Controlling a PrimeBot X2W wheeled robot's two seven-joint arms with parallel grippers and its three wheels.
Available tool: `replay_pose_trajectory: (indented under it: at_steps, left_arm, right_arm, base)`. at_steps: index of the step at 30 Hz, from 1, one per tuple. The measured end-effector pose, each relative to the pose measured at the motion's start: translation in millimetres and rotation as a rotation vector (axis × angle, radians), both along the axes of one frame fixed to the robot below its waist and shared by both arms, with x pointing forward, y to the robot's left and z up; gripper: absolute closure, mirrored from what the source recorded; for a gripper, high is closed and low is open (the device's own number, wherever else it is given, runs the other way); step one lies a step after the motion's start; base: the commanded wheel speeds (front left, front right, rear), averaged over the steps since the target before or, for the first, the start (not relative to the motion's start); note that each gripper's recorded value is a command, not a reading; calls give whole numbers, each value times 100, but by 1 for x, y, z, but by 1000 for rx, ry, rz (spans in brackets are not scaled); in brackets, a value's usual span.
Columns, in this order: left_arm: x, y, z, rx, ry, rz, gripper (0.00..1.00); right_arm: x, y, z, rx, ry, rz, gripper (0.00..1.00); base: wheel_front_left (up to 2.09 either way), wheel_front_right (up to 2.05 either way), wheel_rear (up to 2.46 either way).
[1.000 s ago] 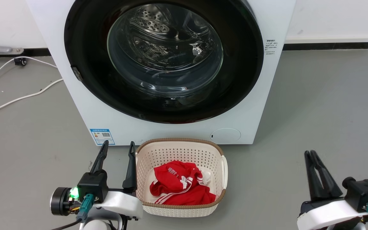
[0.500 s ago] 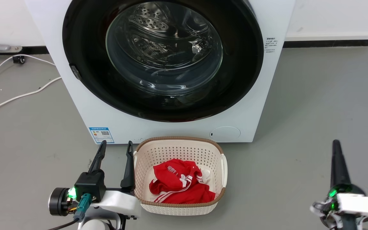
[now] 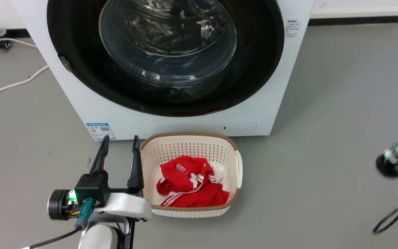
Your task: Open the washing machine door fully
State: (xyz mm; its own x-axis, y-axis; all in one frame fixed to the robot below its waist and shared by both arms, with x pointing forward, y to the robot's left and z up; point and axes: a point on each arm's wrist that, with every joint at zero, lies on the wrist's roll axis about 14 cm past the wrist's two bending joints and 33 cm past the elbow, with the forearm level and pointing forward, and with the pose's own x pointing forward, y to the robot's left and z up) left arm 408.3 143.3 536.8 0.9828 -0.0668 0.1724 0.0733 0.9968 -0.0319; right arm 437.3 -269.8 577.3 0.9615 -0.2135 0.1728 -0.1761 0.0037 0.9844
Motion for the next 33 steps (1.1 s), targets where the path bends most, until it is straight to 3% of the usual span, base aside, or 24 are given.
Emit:
replay_pose_trajectory:
  at_steps: [7,17,22,33]
  left_arm:
    - [17,-3,-2,4,-1,-2,0]
    - [40,-2,-10,7,1,2,0]
    - [53,-5,-16,8,4,2,0]
    - [67,-1,-30,12,25,25,0]
  right_arm:
    - [72,-6,30,-120,23,129,100]
    - [161,34,67,-385,91,395,100]
    - [191,69,51,-533,184,552,100]
    - [229,128,12,-646,287,740,100]
  base:
    - [0,0,0]
    - [0,0,0]
    - [0,0,0]
    - [0,0,0]
